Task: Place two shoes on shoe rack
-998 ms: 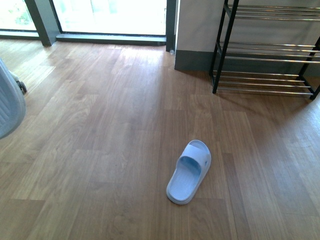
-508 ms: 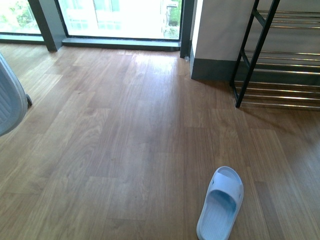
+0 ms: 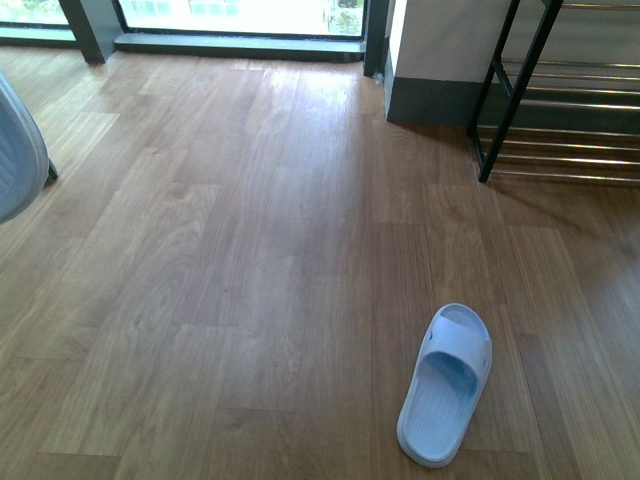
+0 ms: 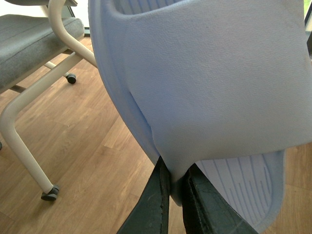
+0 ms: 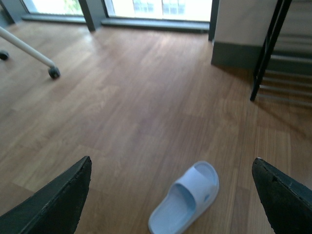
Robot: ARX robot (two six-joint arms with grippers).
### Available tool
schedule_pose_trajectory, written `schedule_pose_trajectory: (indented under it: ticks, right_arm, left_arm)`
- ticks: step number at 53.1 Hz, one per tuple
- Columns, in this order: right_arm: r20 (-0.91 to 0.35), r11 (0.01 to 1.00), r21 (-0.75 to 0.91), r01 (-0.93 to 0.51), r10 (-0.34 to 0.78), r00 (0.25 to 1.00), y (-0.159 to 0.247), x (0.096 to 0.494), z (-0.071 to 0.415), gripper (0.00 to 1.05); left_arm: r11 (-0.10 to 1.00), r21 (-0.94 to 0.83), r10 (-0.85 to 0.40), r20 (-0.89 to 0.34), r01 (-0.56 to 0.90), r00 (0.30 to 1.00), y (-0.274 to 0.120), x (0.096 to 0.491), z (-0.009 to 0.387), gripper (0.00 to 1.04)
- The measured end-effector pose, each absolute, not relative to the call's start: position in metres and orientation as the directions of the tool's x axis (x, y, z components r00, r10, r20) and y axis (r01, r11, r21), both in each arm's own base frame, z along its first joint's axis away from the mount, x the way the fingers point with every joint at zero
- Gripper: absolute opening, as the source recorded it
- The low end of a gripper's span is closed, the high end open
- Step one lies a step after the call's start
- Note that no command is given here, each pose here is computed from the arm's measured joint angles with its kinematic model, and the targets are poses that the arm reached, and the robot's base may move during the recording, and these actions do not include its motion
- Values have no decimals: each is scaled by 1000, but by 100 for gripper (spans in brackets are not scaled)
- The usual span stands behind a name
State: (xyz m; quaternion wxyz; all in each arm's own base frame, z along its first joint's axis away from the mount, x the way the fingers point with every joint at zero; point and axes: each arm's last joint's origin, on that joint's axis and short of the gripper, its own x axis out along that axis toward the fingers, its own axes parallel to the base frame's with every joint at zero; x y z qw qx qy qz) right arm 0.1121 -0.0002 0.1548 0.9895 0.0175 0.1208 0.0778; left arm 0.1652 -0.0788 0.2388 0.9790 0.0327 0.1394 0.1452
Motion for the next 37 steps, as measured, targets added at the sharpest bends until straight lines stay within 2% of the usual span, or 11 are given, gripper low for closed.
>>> schedule_pose_trajectory:
  ticks: [9, 17, 25, 31, 37]
  right_arm:
    - [-319, 993, -38, -109, 91, 943, 4, 145, 149, 96]
    - [-428, 987, -128, -100, 36, 903, 11, 200, 134, 96]
    - [-661, 964, -192, -185, 13, 750, 18, 236, 77, 96]
    - [-768, 949, -213, -231, -16, 641, 19, 250, 38, 96]
    - [-821, 938, -239, -252, -57, 567, 19, 262, 6, 96]
  left_arm:
    - [955, 105, 294, -263, -276, 919, -79, 165, 239, 3]
    - [955, 105, 294, -263, -276, 919, -79, 165, 239, 3]
    - [956, 105, 294, -263, -275, 919, -79, 165, 239, 3]
    - [956, 105, 294, -263, -276, 919, -79, 165, 239, 3]
    - [956, 105, 294, -263, -276, 919, -79, 165, 239, 3]
